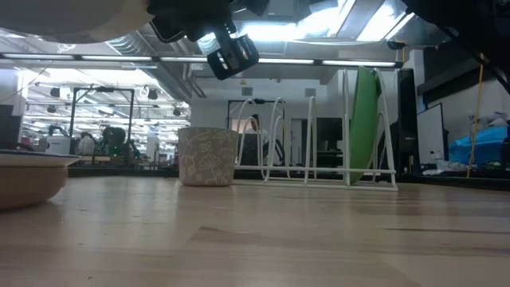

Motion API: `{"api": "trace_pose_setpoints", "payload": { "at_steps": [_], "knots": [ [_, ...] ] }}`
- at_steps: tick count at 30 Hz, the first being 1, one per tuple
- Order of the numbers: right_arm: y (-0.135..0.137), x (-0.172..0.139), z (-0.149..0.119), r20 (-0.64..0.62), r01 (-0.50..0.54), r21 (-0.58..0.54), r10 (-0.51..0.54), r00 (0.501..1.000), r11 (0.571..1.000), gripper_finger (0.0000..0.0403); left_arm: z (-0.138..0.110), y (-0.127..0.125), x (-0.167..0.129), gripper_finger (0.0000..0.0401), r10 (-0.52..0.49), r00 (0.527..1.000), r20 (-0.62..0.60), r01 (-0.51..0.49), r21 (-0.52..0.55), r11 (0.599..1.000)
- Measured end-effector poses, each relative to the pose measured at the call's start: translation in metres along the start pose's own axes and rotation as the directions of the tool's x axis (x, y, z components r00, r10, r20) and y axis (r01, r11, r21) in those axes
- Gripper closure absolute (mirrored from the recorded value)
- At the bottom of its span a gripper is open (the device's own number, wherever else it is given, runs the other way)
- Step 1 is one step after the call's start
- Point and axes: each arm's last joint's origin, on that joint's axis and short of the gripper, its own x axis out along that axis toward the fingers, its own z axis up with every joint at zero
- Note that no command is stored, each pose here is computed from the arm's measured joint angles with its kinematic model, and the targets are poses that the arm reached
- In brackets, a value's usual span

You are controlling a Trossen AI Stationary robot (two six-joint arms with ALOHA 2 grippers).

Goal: Sort dishes
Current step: Put the white plate in the dish rack

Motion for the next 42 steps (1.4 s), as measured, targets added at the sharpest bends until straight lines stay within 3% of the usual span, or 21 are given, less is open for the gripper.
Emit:
{"api": "trace_pose_setpoints", "payload": {
  "at_steps": [17,33,42],
  "knots": [
    [-0.001,0.001,0.002,0.104,0.064,0.029,-0.066,0.992,0.998,0.0352,0.000,0.001,0.000,0.0399,0.000,1.000,-0.009,0.000,0.005,1.000],
    [-0.002,0.002,0.005,0.246,0.145,0.036,-0.149,0.958,0.989,0.0351,0.001,-0.001,0.001,0.0399,-0.046,0.999,-0.029,0.044,-0.076,0.996],
    [-0.010,0.013,0.012,0.228,0.136,0.035,-0.141,0.963,0.990,0.0350,0.003,-0.001,0.005,0.0399,-0.065,0.997,-0.045,0.060,-0.117,0.991]
  ]
}}
